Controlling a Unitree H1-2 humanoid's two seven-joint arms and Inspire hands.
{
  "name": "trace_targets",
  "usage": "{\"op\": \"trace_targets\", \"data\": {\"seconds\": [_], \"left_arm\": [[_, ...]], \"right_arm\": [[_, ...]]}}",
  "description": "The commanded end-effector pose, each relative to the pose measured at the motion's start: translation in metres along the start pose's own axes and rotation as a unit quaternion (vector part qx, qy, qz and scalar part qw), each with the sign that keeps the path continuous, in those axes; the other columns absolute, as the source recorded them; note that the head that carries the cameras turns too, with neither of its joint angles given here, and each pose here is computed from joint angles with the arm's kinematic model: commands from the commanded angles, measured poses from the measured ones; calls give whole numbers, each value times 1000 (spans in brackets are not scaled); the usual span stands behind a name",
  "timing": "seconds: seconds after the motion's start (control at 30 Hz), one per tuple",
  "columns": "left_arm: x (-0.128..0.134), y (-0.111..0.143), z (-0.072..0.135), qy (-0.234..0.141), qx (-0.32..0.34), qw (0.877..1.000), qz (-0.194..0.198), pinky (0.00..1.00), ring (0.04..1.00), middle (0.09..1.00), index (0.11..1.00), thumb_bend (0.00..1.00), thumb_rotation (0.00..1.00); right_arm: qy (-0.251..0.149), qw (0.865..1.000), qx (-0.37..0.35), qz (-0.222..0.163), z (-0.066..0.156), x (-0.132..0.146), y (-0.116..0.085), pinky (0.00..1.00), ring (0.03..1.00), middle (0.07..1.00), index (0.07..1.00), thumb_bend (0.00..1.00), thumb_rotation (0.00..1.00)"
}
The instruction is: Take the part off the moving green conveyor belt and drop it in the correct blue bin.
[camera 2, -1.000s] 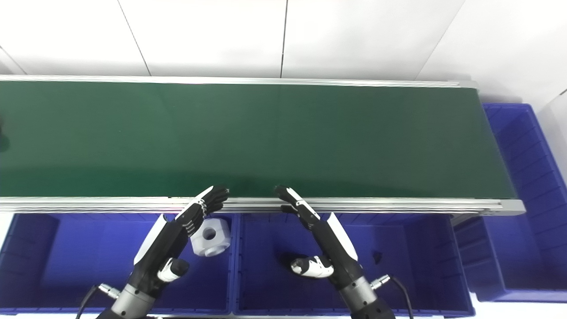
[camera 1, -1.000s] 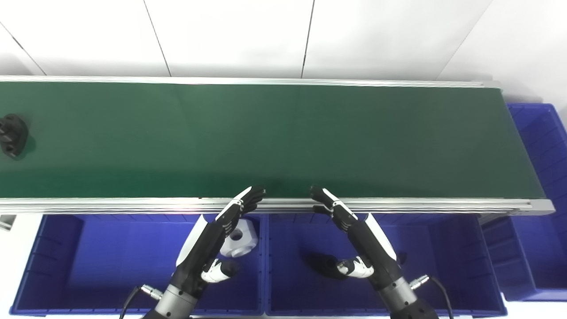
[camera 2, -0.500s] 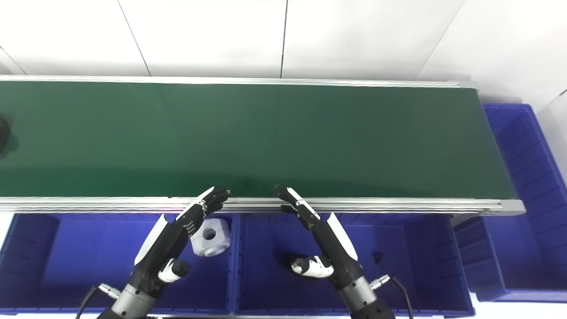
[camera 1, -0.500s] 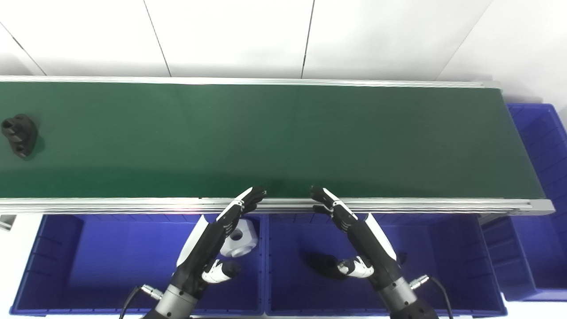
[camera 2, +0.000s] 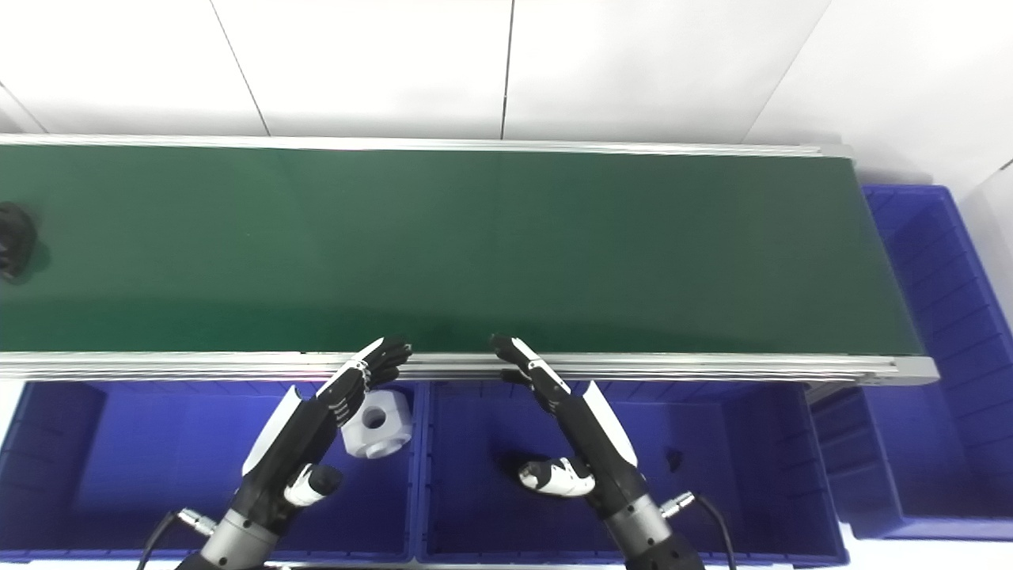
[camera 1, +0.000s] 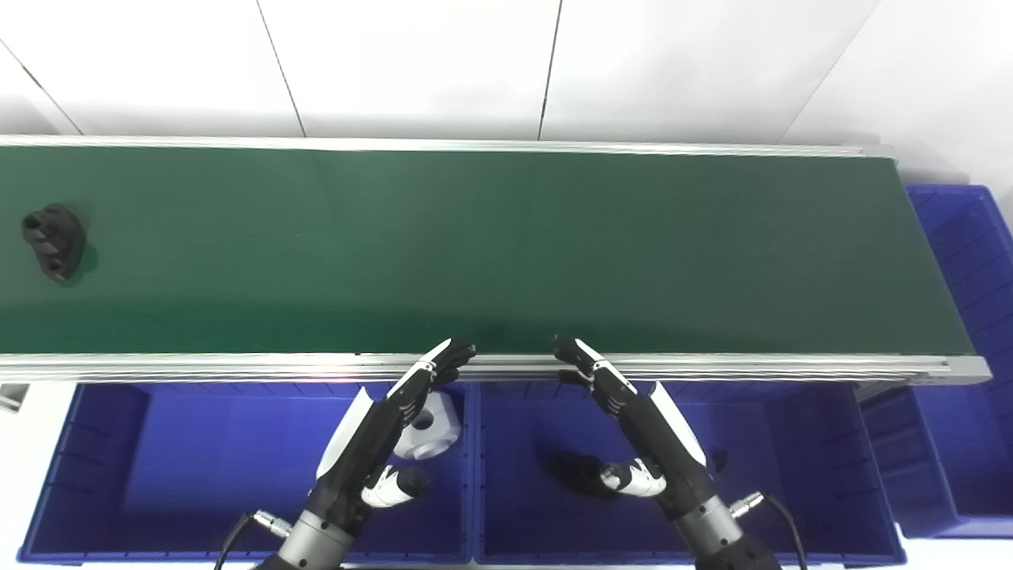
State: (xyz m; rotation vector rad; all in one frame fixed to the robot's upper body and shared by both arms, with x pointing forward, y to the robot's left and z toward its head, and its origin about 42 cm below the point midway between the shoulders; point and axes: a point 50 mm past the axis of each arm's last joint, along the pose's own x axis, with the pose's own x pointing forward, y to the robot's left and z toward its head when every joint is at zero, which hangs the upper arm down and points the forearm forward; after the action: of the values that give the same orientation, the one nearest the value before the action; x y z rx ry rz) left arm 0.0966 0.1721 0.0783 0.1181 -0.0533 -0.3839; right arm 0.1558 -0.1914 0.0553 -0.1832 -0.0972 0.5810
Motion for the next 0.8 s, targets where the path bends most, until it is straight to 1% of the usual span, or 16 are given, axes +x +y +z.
{"op": "trace_targets", "data": {"seconds": [0.0, 0.77], "left_arm": [[-1, 1, 8, -29, 3, 1000, 1, 902, 916, 905, 906, 939, 969], [-2, 0, 10, -29, 5, 1000, 2, 908, 918, 905, 910, 936, 975]], "right_arm": [[-41, 999, -2, -2, 9, 3, 0, 854, 932, 960, 923, 1000, 880], [-45, 999, 1, -4, 12, 2, -1, 838, 924, 958, 920, 1000, 885]]}}
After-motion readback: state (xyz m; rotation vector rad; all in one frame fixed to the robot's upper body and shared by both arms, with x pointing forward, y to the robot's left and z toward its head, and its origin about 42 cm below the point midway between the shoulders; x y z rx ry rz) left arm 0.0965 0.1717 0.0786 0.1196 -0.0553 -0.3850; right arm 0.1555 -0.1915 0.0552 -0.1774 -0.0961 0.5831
